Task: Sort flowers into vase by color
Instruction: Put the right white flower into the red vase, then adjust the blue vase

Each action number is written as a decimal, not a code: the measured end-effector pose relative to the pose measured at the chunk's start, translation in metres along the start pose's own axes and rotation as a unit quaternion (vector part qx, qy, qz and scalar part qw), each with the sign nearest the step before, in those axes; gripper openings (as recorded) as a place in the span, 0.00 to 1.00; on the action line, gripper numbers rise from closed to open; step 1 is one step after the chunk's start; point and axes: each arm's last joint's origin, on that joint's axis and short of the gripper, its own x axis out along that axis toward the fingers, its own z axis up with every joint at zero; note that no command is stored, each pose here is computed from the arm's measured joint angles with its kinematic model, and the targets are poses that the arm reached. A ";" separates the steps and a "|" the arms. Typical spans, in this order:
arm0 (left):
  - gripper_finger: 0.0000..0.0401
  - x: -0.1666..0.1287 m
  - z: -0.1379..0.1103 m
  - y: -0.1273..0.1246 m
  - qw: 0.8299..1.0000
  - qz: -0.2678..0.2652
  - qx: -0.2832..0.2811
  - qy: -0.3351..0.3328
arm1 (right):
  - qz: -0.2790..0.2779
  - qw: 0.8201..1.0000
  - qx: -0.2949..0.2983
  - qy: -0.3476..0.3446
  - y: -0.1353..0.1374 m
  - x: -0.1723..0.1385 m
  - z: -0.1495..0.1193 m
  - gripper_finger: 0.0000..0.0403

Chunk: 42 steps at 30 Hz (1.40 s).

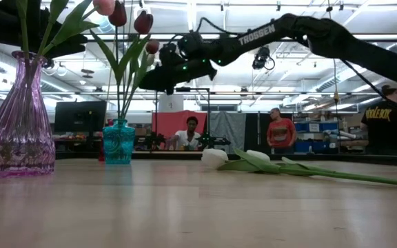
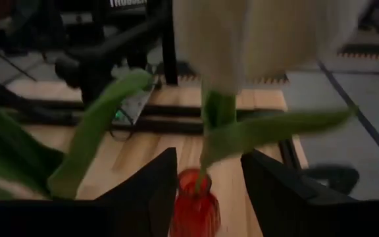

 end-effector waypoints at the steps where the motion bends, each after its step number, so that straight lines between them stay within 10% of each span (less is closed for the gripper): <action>1: 0.45 0.000 0.000 0.000 1.000 0.000 0.001 0.001 | -0.006 1.000 -0.002 0.015 0.002 -0.003 0.001 0.46; 11: 0.45 0.008 -0.007 0.005 0.991 0.136 -0.017 0.007 | -0.052 0.988 0.030 0.139 0.007 -0.056 0.018 0.45; 22: 0.45 0.019 0.004 0.007 0.997 0.075 -0.034 -0.001 | -0.119 0.957 0.062 0.256 0.011 -0.068 0.002 0.45; 35: 0.45 0.036 0.039 0.011 0.995 0.096 0.005 0.016 | -0.153 0.974 0.016 0.165 0.064 -0.121 0.091 0.41; 42: 0.45 0.039 0.016 0.013 0.993 0.106 0.014 0.040 | -0.134 0.972 0.017 0.191 0.105 -0.099 0.060 0.41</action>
